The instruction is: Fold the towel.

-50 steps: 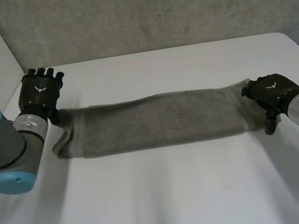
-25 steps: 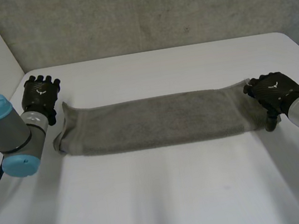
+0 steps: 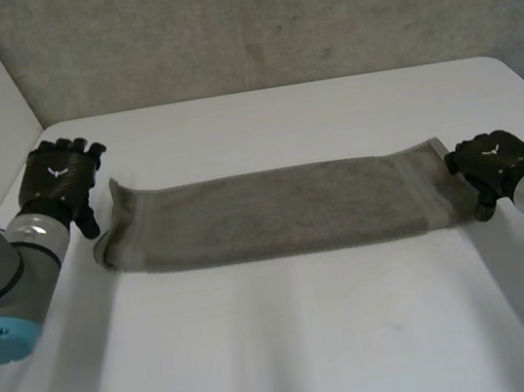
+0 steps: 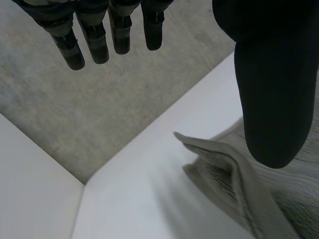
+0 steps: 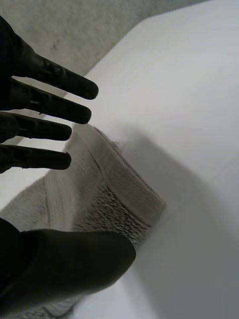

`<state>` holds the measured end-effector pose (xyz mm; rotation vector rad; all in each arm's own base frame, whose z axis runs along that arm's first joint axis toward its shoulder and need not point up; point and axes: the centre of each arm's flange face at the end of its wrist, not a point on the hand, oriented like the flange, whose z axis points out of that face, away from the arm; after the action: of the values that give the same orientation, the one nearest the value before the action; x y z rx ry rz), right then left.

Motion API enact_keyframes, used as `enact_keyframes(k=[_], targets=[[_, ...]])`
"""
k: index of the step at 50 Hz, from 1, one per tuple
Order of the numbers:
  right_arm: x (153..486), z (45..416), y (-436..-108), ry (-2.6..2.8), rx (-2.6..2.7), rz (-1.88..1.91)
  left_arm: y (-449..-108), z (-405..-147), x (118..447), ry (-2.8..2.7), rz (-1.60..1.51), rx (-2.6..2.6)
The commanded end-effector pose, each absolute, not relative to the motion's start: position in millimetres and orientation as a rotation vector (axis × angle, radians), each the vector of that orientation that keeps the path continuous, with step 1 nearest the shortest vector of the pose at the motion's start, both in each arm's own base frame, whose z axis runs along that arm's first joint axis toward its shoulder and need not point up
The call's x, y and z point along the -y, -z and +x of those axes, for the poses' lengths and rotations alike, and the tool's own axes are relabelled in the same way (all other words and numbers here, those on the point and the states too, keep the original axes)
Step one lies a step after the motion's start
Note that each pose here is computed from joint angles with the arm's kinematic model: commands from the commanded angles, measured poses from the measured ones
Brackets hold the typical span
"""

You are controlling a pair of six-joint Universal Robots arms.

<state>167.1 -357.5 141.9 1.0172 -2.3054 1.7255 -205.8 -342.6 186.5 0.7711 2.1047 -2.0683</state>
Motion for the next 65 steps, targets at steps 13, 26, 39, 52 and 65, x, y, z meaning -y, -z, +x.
enact_keyframes(k=[13,26,39,52,65], targets=[[375,148,-128,-1.665,2.353,0.951,-181,-216,334,2.065,0.806,-2.126],[407,62,-159,-1.623,2.247,0.709,-195,-214,325,2.098,0.795,-2.094],[386,197,-242,-1.992,1.987,0.981,-206,-215,323,2.152,0.748,-2.101],[245,415,-187,-2.381,1.733,1.661,-208,-225,319,2.177,0.776,-2.095],[208,449,-118,-2.244,1.645,1.929,-209,-239,315,2.203,0.822,-2.088]])
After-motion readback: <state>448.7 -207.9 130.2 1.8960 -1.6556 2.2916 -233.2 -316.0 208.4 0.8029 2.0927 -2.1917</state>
